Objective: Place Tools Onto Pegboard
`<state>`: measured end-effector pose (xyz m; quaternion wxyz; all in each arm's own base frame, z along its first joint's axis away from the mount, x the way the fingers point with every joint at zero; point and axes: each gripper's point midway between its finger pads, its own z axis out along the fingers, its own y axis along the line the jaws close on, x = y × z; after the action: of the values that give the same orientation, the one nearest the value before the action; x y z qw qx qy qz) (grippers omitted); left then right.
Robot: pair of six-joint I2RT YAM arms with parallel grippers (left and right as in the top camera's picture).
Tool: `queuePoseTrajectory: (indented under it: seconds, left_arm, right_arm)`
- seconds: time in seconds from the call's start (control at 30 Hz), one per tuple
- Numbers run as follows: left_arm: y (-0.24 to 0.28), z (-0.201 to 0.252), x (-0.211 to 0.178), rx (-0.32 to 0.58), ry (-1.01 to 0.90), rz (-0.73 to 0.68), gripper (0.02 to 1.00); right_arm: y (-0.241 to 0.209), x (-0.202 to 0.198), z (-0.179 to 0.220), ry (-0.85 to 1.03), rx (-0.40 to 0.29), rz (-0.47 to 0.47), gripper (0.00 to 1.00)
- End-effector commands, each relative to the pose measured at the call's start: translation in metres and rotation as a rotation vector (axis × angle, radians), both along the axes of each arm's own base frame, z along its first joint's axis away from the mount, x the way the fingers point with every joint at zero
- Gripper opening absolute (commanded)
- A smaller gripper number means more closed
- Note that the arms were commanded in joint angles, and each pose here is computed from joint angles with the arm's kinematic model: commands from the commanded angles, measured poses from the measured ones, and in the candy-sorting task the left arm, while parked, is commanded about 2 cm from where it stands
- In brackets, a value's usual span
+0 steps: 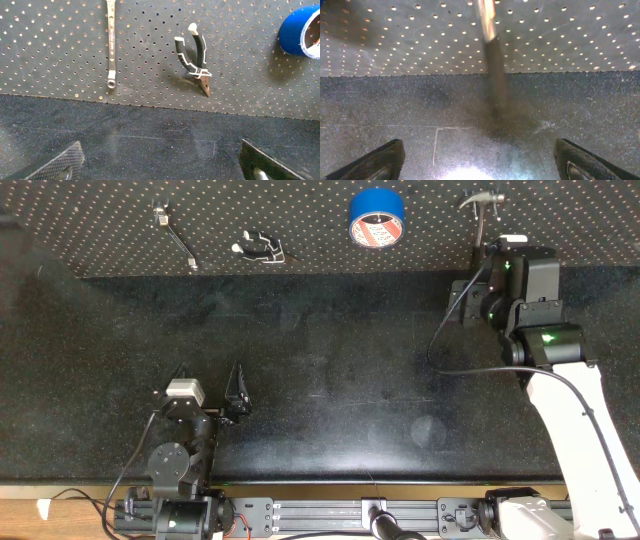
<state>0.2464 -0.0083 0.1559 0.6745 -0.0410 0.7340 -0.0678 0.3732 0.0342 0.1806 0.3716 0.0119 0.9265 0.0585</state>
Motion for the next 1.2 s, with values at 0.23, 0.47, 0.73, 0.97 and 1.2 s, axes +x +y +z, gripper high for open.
queuePoseTrajectory:
  seconds: [0.23, 0.47, 0.73, 0.97, 1.2]
  left_arm:
    - [0.0, -0.001, 0.0, 0.016, -0.001, -0.003, 0.996]
    - [0.0, -0.001, 0.0, 0.016, -0.001, -0.003, 0.996]
    - [0.0, -0.001, 0.0, 0.016, -0.001, -0.003, 0.996]
    - [0.0, -0.001, 0.0, 0.016, -0.001, -0.003, 0.993]
    - [0.0, -0.001, 0.0, 0.016, -0.001, -0.003, 0.996]
  right_arm:
    - [-0.004, -0.065, -0.04, -0.168, 0.03, -0.021, 0.976]
    - [-0.004, -0.104, -0.049, -0.384, 0.075, -0.018, 0.976]
    - [0.002, -0.117, -0.045, -0.617, 0.14, 0.009, 0.976]
    - [0.001, -0.124, -0.016, -0.738, 0.148, 0.013, 0.976]
    - [0.001, -0.13, -0.021, -0.723, 0.162, 0.006, 0.976]
